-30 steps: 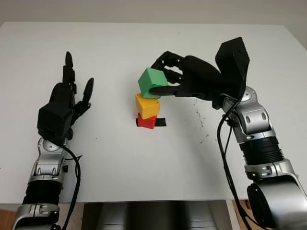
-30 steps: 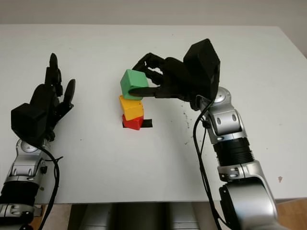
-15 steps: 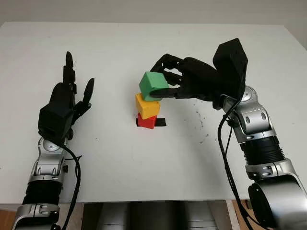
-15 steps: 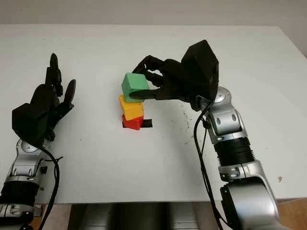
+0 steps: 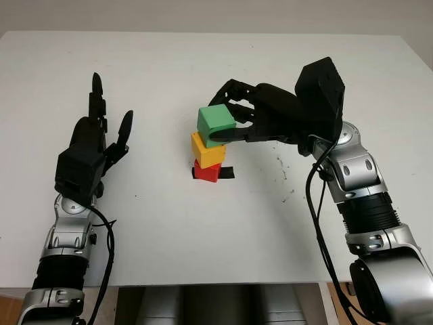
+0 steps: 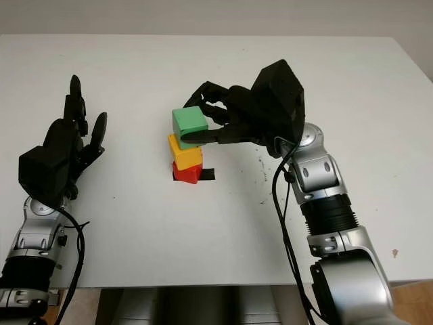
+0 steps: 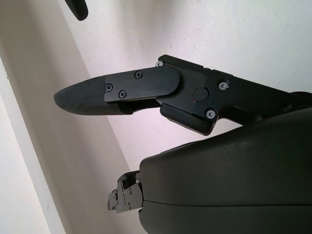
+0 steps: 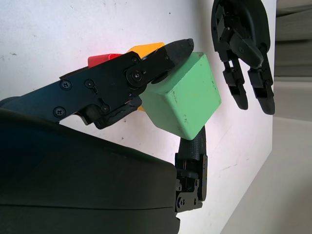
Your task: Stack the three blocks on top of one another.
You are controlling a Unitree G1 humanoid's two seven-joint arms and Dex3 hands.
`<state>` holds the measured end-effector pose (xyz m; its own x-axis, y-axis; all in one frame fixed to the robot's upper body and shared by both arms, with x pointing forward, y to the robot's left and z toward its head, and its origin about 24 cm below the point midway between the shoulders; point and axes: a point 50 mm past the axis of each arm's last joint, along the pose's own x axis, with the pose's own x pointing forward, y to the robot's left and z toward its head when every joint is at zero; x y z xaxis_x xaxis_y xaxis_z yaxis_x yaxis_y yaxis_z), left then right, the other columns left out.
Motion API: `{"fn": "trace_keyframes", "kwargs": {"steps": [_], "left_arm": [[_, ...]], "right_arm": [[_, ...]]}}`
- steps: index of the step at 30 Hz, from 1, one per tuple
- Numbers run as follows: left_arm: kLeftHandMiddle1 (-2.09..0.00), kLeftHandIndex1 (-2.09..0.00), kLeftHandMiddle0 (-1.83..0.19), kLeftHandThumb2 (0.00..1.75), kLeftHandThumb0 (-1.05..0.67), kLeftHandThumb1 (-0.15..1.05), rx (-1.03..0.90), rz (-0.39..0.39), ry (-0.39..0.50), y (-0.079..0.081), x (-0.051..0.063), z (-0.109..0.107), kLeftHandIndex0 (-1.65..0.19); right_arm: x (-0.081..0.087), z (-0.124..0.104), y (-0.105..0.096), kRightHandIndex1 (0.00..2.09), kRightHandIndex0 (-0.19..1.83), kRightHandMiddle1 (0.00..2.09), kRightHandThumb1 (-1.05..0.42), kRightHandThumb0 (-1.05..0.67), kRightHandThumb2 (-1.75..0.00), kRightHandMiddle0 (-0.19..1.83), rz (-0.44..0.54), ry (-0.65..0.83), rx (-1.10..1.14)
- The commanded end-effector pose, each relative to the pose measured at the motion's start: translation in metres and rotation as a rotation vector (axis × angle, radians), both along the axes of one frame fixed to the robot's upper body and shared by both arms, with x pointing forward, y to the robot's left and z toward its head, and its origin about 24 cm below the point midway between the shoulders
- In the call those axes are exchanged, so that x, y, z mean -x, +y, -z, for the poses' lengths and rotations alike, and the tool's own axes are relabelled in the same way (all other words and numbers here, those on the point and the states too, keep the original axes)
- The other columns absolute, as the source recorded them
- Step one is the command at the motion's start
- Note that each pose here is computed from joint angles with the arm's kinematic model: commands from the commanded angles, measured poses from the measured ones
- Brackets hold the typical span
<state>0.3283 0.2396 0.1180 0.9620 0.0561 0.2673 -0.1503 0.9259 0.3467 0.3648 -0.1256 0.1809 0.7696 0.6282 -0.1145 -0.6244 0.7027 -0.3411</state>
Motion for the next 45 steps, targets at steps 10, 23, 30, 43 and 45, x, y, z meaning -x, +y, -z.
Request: {"fn": "trace_keyframes", "kwargs": {"steps": [10, 23, 30, 43, 45], "left_arm": [[0.0, 0.0, 0.19, 0.54, -0.85, 1.05, 0.024, -0.001, 0.008, -0.0031, 0.0038, 0.0049, 0.19], [0.0, 0.0, 0.19, 0.54, -0.84, 1.05, 0.037, -0.003, 0.006, -0.0037, 0.0056, 0.005, 0.19], [0.0, 0.0, 0.19, 0.53, -0.83, 1.05, 0.041, -0.007, 0.007, -0.0034, 0.0063, 0.0055, 0.19], [0.0, 0.0, 0.19, 0.53, -0.83, 1.05, 0.033, -0.008, 0.016, -0.0021, 0.0036, 0.0082, 0.19], [0.0, 0.0, 0.19, 0.53, -0.84, 1.05, 0.03, -0.006, 0.017, -0.0026, 0.0034, 0.0079, 0.19]], "right_arm": [[-0.0007, -0.0093, 0.0003, 0.06, 0.1, 1.7, -0.97, -0.47, -0.06, 0.29, -0.012, -0.034, -0.003], [-0.0008, -0.0082, 0.0025, 0.06, 0.1, 1.7, -0.96, -0.47, -0.05, 0.28, -0.027, -0.031, -0.001], [-0.0008, -0.0074, 0.0042, 0.05, 0.1, 1.69, -0.96, -0.48, -0.05, 0.27, -0.032, -0.028, 0.002], [-0.0021, -0.0076, 0.0042, 0.05, 0.08, 1.65, -0.96, -0.46, -0.06, 0.27, -0.031, -0.026, 0.007], [-0.002, -0.0076, 0.0045, 0.05, 0.08, 1.65, -0.96, -0.47, -0.06, 0.26, -0.035, -0.021, 0.007]]}}
